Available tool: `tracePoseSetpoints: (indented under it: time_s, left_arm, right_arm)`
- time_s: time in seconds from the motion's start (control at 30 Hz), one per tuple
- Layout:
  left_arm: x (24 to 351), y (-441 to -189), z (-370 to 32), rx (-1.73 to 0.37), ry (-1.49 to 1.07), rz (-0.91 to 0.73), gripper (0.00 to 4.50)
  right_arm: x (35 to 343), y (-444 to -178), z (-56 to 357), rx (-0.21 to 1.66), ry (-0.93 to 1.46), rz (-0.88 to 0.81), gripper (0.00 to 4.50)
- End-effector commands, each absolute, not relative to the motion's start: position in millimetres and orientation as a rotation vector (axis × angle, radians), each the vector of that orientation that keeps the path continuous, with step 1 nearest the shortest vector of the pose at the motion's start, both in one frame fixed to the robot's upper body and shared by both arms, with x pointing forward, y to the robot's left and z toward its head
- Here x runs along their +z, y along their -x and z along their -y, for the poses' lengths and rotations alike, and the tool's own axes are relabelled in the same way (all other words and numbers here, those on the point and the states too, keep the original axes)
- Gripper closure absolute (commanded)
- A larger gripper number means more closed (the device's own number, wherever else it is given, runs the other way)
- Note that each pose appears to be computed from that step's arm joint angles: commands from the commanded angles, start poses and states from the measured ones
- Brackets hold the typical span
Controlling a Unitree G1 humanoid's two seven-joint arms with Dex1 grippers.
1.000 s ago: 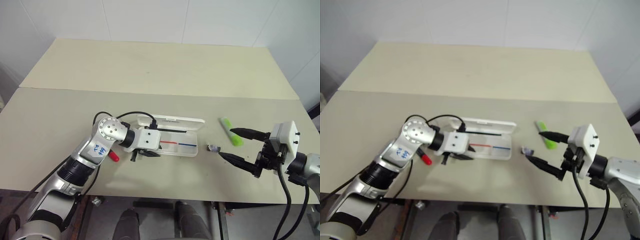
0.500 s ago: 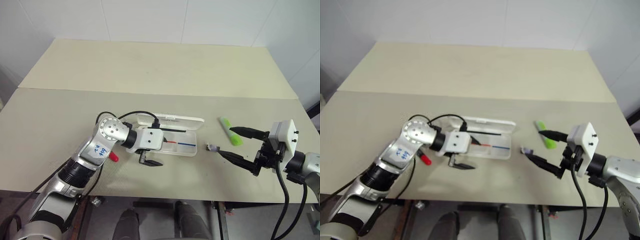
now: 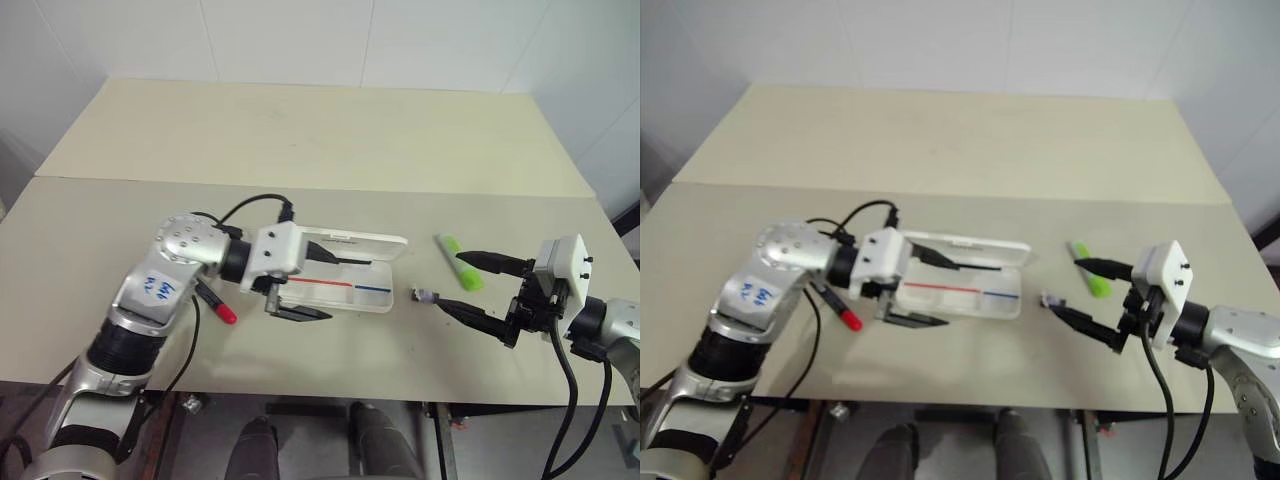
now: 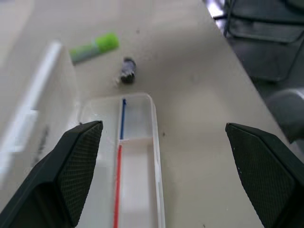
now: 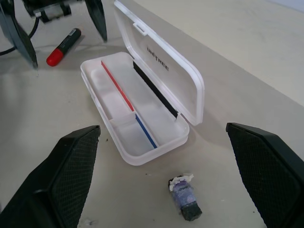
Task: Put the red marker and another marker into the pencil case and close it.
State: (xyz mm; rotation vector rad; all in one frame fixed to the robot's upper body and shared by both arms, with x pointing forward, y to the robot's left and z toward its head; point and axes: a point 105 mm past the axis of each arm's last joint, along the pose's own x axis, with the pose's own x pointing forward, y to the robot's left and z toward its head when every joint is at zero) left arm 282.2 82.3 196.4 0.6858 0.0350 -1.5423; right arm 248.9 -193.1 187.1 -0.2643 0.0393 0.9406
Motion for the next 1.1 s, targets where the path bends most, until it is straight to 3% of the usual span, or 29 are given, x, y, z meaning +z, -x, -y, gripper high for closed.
tracePoseSetpoints:
  time_s: [0.03, 0.3, 0.63, 0.93, 1.1]
  left_arm:
    - [212, -287, -113, -1.528, -0.715, -0.045, 0.06]
    - [197, -293, -173, -1.577, -0.735, -0.192, 0.06]
    - [180, -298, -215, -1.570, -0.798, -0.312, 0.06]
    - [175, -285, -212, -1.693, -0.749, -0.322, 0.06]
    - [159, -278, -222, -1.719, -0.781, -0.413, 0.06]
  right_arm:
    - [195, -249, 192, 0.964, 0.308, -0.010, 0.00]
    - [194, -251, 191, 0.980, 0.309, -0.007, 0.00]
    - [190, -245, 192, 0.972, 0.306, -0.015, 0.00]
    - [188, -244, 194, 0.956, 0.306, -0.015, 0.00]
    - [187, -244, 193, 0.953, 0.302, -0.017, 0.00]
